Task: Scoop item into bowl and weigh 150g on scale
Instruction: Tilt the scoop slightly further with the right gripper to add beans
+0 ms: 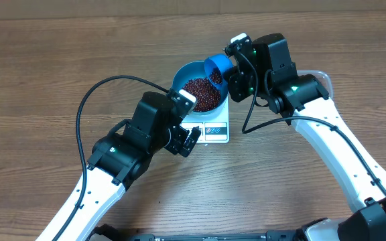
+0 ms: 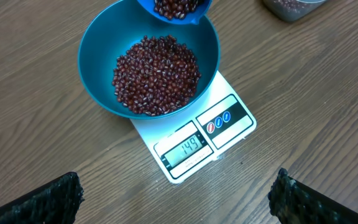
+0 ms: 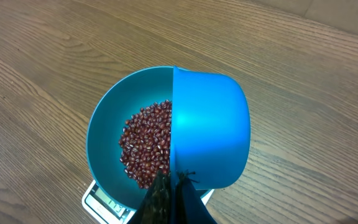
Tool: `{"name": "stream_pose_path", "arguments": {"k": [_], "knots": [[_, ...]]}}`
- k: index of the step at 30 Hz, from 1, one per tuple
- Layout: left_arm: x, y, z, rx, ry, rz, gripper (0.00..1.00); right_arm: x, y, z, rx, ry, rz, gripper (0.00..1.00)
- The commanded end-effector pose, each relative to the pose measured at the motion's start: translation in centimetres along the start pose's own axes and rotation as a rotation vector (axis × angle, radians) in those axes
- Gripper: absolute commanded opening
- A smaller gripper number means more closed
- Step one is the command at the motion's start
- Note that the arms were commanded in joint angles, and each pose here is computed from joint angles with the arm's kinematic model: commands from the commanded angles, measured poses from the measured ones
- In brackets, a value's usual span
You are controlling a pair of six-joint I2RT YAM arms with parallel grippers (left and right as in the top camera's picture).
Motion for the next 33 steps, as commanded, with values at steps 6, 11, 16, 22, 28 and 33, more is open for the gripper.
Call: {"name": "stream_pose_path", "arguments": {"k": [6, 11, 16, 22, 28, 33], "knots": [[0.03, 0.17, -0.44, -0.017, 0.001, 0.007, 1.0, 0.07, 0.68, -0.2, -0.024, -0.006, -0.015, 0.04], [0.03, 0.17, -0.44, -0.017, 0.001, 0.007, 1.0, 0.07, 0.67, -0.2, -0.023, -0.006, -0.015, 0.04], [0.03, 0.17, -0.44, -0.017, 0.001, 0.007, 0.99, 0.07, 0.68, -0.2, -0.023, -0.007, -0.015, 0.04], [0.03, 0.17, -0.44, -0.017, 0.001, 0.007, 1.0, 0.26, 0.61, -0.2, -0.021, 0.019, -0.013, 0.04], [0.03, 0.17, -0.44, -0.017, 0.001, 0.007, 0.99, 0.26, 0.89, -0.21, -0.04, 0.022, -0.018, 0.04], [0.03, 0.17, -0.44, -0.017, 0.001, 0.007, 1.0, 0.36, 0.88, -0.21, -0.041, 0.032, -0.019, 0.04]]}}
Point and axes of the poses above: each gripper's point midway between its finger pads, its own z axis out along the fingers, its own x axis along the line the jaws close on, y = z × x, the point moved 10 cm from there along -z, back along the fingers, and after that the axes turned 6 degrees about -z, right-handed, at the moved point
